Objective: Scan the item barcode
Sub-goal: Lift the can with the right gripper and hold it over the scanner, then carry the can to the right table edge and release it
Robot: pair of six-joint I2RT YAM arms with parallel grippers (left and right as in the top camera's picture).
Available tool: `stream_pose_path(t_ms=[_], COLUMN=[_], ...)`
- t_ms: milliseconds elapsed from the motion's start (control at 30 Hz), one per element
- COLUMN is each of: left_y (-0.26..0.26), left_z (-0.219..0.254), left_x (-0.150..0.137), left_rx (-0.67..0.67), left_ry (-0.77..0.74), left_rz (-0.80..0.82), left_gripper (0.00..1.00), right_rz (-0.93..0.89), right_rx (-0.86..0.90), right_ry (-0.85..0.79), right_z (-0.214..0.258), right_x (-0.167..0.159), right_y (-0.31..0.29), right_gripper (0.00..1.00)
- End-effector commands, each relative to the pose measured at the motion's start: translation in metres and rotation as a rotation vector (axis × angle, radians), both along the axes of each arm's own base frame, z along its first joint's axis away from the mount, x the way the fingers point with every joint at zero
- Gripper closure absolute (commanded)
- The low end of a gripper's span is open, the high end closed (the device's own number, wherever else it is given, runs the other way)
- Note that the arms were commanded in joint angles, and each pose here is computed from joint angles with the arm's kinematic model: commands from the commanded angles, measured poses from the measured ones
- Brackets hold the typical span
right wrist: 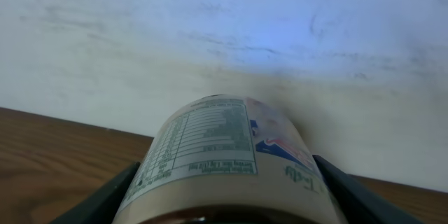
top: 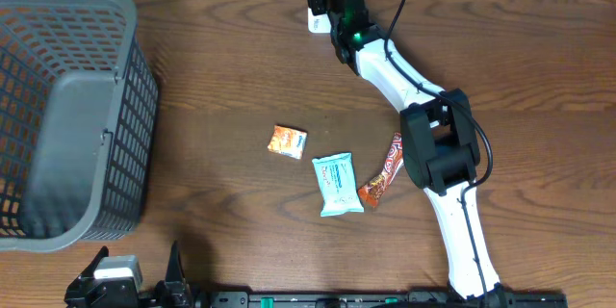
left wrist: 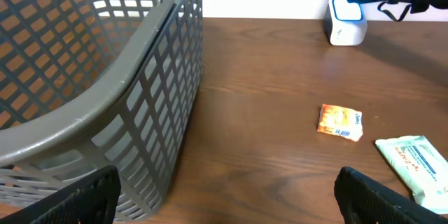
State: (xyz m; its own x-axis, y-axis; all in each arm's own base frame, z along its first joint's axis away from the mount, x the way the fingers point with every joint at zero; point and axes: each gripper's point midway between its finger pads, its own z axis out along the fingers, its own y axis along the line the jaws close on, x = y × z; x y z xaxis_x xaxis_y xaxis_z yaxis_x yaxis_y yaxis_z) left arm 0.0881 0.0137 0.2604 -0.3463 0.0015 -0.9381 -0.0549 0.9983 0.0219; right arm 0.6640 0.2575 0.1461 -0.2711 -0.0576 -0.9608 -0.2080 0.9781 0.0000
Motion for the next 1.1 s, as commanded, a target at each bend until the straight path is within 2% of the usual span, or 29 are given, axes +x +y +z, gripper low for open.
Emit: stream_pose_path(t_ms=[0,200,367,533,700,867,1067], left_y=[-0.002,-0.002,-0.002,-0.002,-0.002,-0.002,-0.002], left_z=[0.001,0.001,0.001,0.001,0.001,0.001,0.001], left_x=[0.000,0.000,0.000,0.000,0.000,0.000,0.000], left_rx=[-0.009,-0.009,-0.009,-0.009,-0.009,-0.009,-0.009], left_ry=[-0.003,-0.003,-0.004,-0.003,-0.003,-0.003,-0.003], left_rz=[-0.006,-0.006,-0.007,-0.007,-0.006,-0.006,-0.006], left_gripper=[0.02,0.02,0.02,0.02,0.02,0.02,0.02], right_rz=[-0.028,-0.003,-0.035,-0.267,-0.562,-0.811,-1.068], right_rx=[-0.013,-0.031,-0.117,-0.183,-0.092,0.015,0.204], right_ry=[-0.041,0.023,0.218,0.518,0.754,0.821,0.876], right_z=[0.017,0.053,0.093,0.103,0.079,0.057,0.025], right_x=[0.005,-0.012,-0.062,-0.134,-0.184,-0.215,-0.263], right_y=[-0.009,-0.016,-0.063,-0.188,-0.331,-0.449,-0.544], right_gripper=[0.38,0.40,0.40,0.43,0.44,0.40,0.40])
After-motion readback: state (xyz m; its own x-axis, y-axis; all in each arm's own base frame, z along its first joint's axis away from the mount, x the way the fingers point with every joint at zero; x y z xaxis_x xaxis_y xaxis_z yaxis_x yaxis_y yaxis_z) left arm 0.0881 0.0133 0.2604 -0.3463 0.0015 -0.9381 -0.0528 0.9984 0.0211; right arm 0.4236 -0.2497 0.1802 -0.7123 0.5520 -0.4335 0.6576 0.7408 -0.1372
